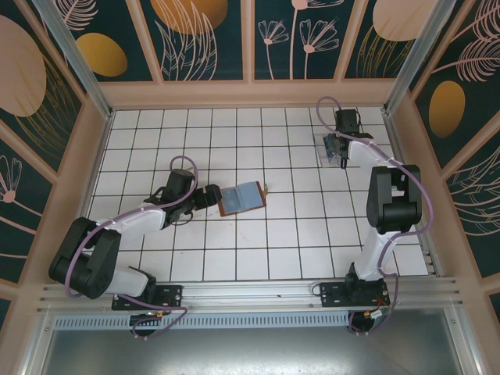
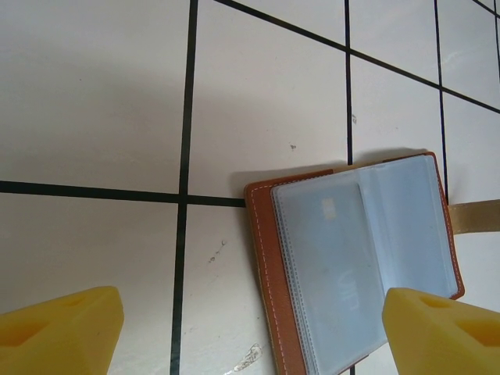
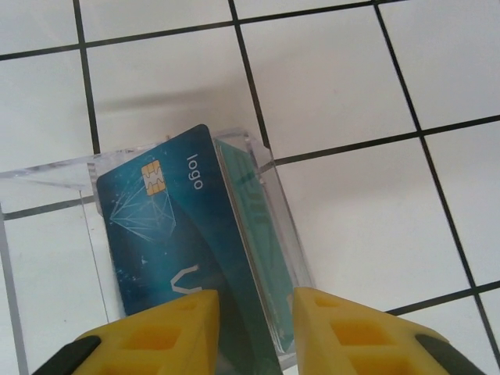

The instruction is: Put the credit cards into the card holder

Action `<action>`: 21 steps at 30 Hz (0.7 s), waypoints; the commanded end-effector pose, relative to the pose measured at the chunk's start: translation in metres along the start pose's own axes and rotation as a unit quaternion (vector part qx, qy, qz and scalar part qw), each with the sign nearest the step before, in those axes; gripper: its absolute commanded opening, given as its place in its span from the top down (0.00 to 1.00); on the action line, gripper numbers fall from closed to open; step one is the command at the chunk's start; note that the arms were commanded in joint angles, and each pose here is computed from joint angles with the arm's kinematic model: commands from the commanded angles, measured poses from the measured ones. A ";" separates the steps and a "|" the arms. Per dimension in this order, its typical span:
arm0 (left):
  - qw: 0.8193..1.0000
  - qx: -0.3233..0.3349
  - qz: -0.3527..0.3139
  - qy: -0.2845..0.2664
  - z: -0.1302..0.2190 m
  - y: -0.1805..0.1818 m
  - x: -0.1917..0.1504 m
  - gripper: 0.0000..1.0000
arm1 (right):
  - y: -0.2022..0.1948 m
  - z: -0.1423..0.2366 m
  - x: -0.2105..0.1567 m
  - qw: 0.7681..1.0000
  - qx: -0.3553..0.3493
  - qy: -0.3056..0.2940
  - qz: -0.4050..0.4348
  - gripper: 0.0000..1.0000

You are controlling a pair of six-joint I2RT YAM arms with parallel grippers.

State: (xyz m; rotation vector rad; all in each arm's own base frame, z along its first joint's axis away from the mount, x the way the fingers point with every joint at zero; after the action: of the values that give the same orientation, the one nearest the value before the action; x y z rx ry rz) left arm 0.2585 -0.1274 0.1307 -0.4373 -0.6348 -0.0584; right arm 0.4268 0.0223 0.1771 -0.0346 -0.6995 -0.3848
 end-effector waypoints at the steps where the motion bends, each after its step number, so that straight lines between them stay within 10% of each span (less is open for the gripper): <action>1: 1.000 -0.003 -0.008 0.000 0.002 -0.001 0.000 0.14 | 0.000 -0.007 -0.003 1.000 0.012 0.025 0.000 0.71; 10: 1.000 -0.009 -0.005 0.001 -0.004 -0.001 0.000 0.14 | -0.001 -0.008 0.001 0.999 0.026 0.036 -0.006 0.81; 21: 1.000 -0.009 -0.006 0.011 -0.005 -0.002 0.000 0.13 | -0.004 -0.016 -0.002 0.998 0.033 0.057 -0.012 0.63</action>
State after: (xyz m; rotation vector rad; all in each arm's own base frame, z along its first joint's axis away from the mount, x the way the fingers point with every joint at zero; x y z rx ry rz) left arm 0.2591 -0.1283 0.1270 -0.4414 -0.6227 -0.0606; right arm 0.4342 0.0174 0.1735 0.0410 -0.6662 -0.3844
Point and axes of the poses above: each hand's point on the last joint's axis, 136 mm out from that joint toward the fingers, its own z axis back along the fingers, its own y axis along the line the jaws close on, x = y × z, the point moved 10 cm from there along z, back along the fingers, and after that the axes turned 15 degrees about -z, right-handed, at the moved point
